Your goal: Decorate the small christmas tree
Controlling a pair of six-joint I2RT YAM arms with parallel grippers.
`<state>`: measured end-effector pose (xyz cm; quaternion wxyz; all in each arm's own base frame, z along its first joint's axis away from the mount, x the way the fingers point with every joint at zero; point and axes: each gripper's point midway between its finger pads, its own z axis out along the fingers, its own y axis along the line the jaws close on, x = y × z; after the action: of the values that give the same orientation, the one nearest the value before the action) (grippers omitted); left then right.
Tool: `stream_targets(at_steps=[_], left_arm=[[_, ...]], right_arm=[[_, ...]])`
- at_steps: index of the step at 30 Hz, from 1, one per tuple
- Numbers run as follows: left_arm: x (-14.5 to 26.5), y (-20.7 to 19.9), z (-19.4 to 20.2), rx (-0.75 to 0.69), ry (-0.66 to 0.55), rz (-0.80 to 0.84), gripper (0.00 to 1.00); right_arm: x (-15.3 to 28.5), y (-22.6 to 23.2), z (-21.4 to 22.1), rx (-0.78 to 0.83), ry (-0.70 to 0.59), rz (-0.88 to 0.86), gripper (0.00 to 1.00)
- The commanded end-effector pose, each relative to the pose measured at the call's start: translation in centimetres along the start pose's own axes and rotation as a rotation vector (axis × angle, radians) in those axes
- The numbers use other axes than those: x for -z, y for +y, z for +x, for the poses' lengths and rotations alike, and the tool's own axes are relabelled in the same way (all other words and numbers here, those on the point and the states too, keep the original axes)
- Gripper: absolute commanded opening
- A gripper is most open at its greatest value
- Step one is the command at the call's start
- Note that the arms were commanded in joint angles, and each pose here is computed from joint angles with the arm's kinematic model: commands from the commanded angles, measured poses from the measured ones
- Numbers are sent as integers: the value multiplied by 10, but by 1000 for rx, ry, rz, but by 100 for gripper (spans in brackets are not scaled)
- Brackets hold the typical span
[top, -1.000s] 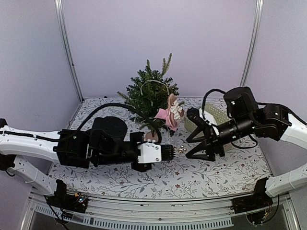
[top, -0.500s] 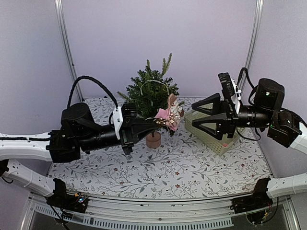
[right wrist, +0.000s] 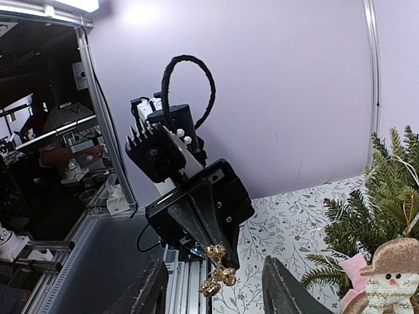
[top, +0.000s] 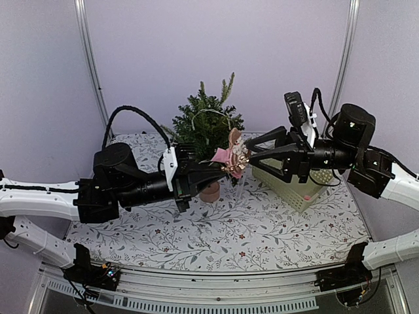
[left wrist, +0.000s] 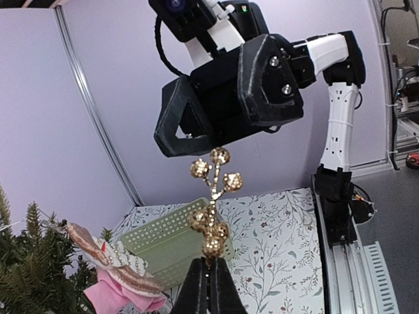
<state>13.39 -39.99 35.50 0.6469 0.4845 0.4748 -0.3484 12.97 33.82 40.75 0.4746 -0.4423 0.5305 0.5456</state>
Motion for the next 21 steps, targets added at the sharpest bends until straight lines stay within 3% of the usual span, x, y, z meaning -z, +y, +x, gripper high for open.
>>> stream_targets(at_steps=[1, 12, 17, 21], left_arm=[[-2, 16, -11, -7, -26, -65, 0], [-7, 18, -8, -19, -15, -83, 0], [-9, 18, -6, -24, -7, -80, 0], [-8, 18, -6, -24, -7, -80, 0]], right_arm=[[-6, -8, 4, -60, -21, 14, 52], [-9, -13, 9, -115, -31, 20, 29], [-11, -14, 11, -126, -29, 18, 9], [-11, -16, 13, -132, -26, 28, 0]])
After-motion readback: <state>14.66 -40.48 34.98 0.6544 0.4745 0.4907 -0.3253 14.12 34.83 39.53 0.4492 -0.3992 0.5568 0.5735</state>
